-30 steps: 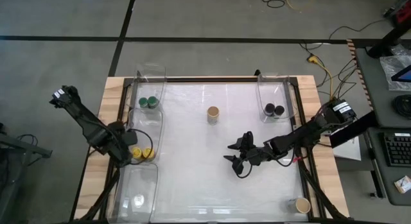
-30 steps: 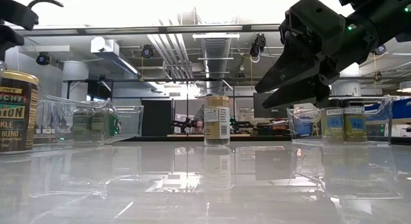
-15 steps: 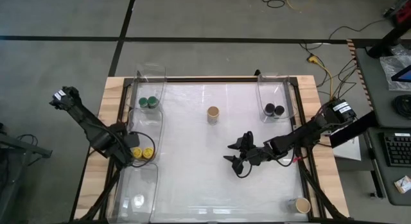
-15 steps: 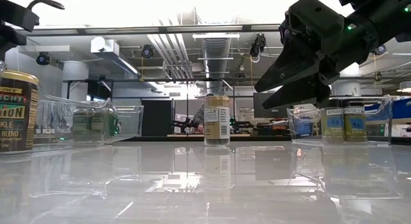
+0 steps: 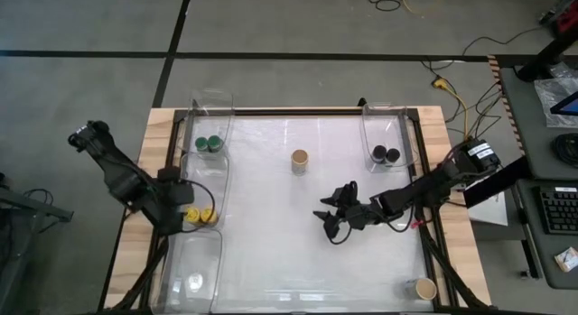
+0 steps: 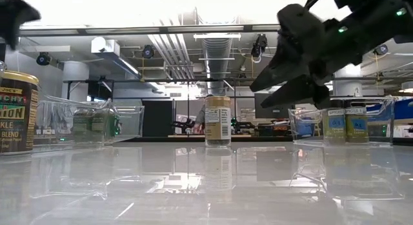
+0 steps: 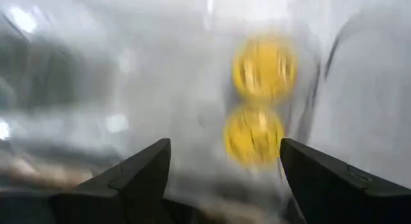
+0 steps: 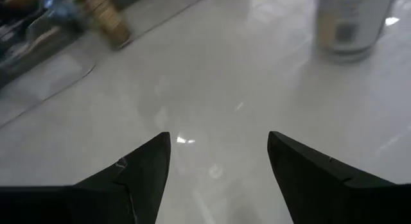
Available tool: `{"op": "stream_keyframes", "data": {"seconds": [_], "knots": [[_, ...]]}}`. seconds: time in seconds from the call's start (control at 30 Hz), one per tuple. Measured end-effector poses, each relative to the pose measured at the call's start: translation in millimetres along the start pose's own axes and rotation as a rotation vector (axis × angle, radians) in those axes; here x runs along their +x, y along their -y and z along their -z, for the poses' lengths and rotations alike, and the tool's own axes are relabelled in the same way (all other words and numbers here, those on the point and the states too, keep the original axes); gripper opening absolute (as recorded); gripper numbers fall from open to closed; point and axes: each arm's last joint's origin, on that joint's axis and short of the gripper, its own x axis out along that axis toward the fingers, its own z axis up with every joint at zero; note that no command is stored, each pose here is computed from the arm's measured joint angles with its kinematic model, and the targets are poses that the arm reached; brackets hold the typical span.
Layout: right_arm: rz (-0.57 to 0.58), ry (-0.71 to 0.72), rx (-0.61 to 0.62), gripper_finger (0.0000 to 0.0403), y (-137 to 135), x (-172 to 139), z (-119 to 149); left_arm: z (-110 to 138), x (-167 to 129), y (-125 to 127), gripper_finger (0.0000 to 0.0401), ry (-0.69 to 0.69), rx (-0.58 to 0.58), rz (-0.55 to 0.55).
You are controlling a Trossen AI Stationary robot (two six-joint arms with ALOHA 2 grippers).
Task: Sort spices by type
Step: Move the top brown spice bottle a few centimeters to be taken by the other gripper
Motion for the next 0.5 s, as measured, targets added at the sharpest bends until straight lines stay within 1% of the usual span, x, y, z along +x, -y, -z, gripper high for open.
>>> {"op": "stream_keyframes", "data": {"seconds": [0.07,0.17,0.23,0.27,0.33,0.4,0.43,0.5], "knots": [[0.018,0.034,-0.019,0.0245,2.6,2.7,-5.1,-6.8,-12.7,-3.1,0.0276,0.142,0.022,-0.038],[0.062,0.049,-0.171,0.0241,10.6,8.2,-12.4,-17.4,-30.8,-7.5,0.0276,0.385,0.036,-0.117],[0.141,0.053,-0.242,0.0238,21.3,13.0,-17.5,-24.1,-39.2,-7.9,0.0276,0.530,0.035,-0.169],[0.188,0.060,-0.242,0.0236,28.2,16.0,-21.4,-27.4,-42.2,-7.3,0.0276,0.595,0.035,-0.195],[0.258,0.073,-0.222,0.0231,42.4,22.4,-31.0,-32.7,-46.0,-5.5,0.0276,0.695,0.046,-0.248],[0.294,0.090,-0.219,0.0226,54.3,28.0,-41.6,-37.4,-47.1,-2.7,0.0276,0.777,0.060,-0.317],[0.287,0.087,-0.238,0.0223,58.6,30.4,-46.4,-39.4,-46.8,-1.3,0.0276,0.808,0.075,-0.360],[0.269,0.057,-0.320,0.0218,63.6,35.6,-58.6,-44.3,-47.3,1.2,0.0276,0.866,0.104,-0.473]]}}
